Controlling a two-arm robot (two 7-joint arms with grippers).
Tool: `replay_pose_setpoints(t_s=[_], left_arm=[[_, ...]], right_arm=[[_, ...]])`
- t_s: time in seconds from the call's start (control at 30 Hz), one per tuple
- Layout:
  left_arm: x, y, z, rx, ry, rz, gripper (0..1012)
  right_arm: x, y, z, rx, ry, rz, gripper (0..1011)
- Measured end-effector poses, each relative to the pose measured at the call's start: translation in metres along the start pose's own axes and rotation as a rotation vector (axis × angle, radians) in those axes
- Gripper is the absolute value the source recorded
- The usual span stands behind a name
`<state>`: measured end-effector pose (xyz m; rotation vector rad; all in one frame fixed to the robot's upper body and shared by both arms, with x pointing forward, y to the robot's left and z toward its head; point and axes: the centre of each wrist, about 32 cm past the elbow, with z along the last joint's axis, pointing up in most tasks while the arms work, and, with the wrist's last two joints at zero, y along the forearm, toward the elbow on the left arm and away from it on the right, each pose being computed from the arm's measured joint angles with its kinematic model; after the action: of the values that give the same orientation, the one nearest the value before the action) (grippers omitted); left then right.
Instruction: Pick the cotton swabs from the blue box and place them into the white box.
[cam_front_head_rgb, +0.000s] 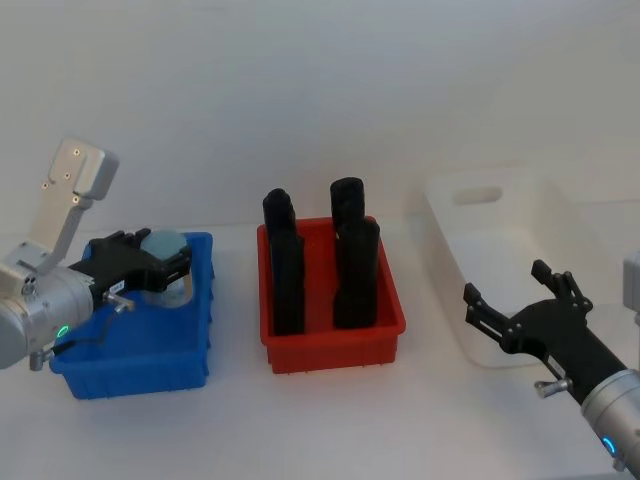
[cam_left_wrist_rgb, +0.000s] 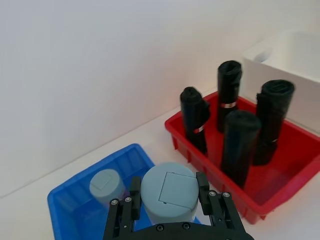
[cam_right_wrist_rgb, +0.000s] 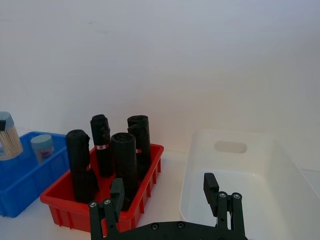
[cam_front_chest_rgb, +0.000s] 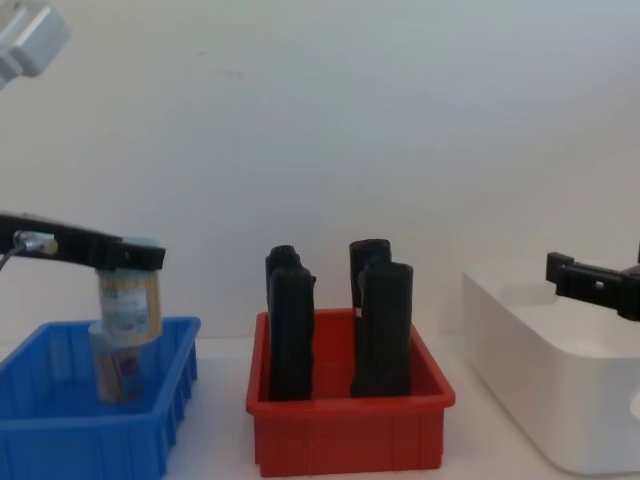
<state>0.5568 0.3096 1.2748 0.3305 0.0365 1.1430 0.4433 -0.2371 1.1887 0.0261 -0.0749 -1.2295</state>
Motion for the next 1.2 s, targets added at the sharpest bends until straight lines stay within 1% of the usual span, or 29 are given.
replay_pose_setpoints(t_s=[0.03,0.07,0.13,0.17,0.2,0.23,0.27,0.37,0.43,0.47,0.57,0.6,0.67,0.7,0.73,0.77,0.87,0.9,0.97,1.0,1.1,1.2], left_arm=[[0.0001,0.0016,0.004,-0.005,-0.006,-0.017,666],[0.0001,0.0016,0.004,-0.005,-0.006,-0.017,666],[0.0004,0.0044,0.0117,-0.013,-0.016,-0.057,666],[0.0004,0.0044,0.0117,-0.013,-0.016,-0.057,666],[0.0007,0.0055,0.0153,-0.018,-0.019,-0.081,666],[0.0009,0.0059,0.0167,-0.019,-0.02,-0.091,666],[0.0012,0.0065,0.0196,-0.024,-0.021,-0.113,666],[0.0018,0.0071,0.0233,-0.031,-0.02,-0.149,666],[0.003,0.007,0.0282,-0.043,-0.016,-0.198,666],[0.0031,0.0068,0.0296,-0.046,-0.016,-0.21,666],[0.0036,0.0055,0.032,-0.053,-0.01,-0.246,666],[0.0037,0.0041,0.0333,-0.057,-0.006,-0.273,666],[0.0037,0.0022,0.0347,-0.061,-0.001,-0.299,666],[0.0037,0.0002,0.0357,-0.065,0.003,-0.327,666],[0.0036,-0.001,0.036,-0.066,0.005,-0.335,666],[0.0031,-0.0034,0.0366,-0.071,0.01,-0.363,666],[0.0018,-0.0079,0.0374,-0.077,0.017,-0.399,666],[0.0009,-0.0108,0.0377,-0.082,0.022,-0.425,666],[-0.0003,-0.0142,0.0379,-0.086,0.027,-0.447,666],[-0.0015,-0.0171,0.0382,-0.09,0.03,-0.467,666],[-0.0044,-0.023,0.0387,-0.098,0.037,-0.509,666],[-0.0065,-0.0276,0.0387,-0.103,0.042,-0.536,666]], right_arm=[[0.0,0.0,0.0,0.0,0.0,0.0,1002],[0.0,0.0,0.0,0.0,0.0,0.0,1002],[0.0,0.0,0.0,0.0,0.0,0.0,1002],[0.0,0.0,0.0,0.0,0.0,0.0,1002],[0.0,0.0,0.0,0.0,0.0,0.0,1002],[0.0,0.0,0.0,0.0,0.0,0.0,1002],[0.0,0.0,0.0,0.0,0.0,0.0,1002],[0.0,0.0,0.0,0.0,0.0,0.0,1002],[0.0,0.0,0.0,0.0,0.0,0.0,1002],[0.0,0.0,0.0,0.0,0.0,0.0,1002],[0.0,0.0,0.0,0.0,0.0,0.0,1002],[0.0,0.0,0.0,0.0,0.0,0.0,1002],[0.0,0.0,0.0,0.0,0.0,0.0,1002],[0.0,0.0,0.0,0.0,0.0,0.0,1002],[0.0,0.0,0.0,0.0,0.0,0.0,1002],[0.0,0.0,0.0,0.0,0.0,0.0,1002],[0.0,0.0,0.0,0.0,0.0,0.0,1002],[0.0,0.0,0.0,0.0,0.0,0.0,1002],[0.0,0.0,0.0,0.0,0.0,0.0,1002],[0.0,0.0,0.0,0.0,0.0,0.0,1002],[0.0,0.0,0.0,0.0,0.0,0.0,1002],[0.0,0.0,0.0,0.0,0.0,0.0,1002]])
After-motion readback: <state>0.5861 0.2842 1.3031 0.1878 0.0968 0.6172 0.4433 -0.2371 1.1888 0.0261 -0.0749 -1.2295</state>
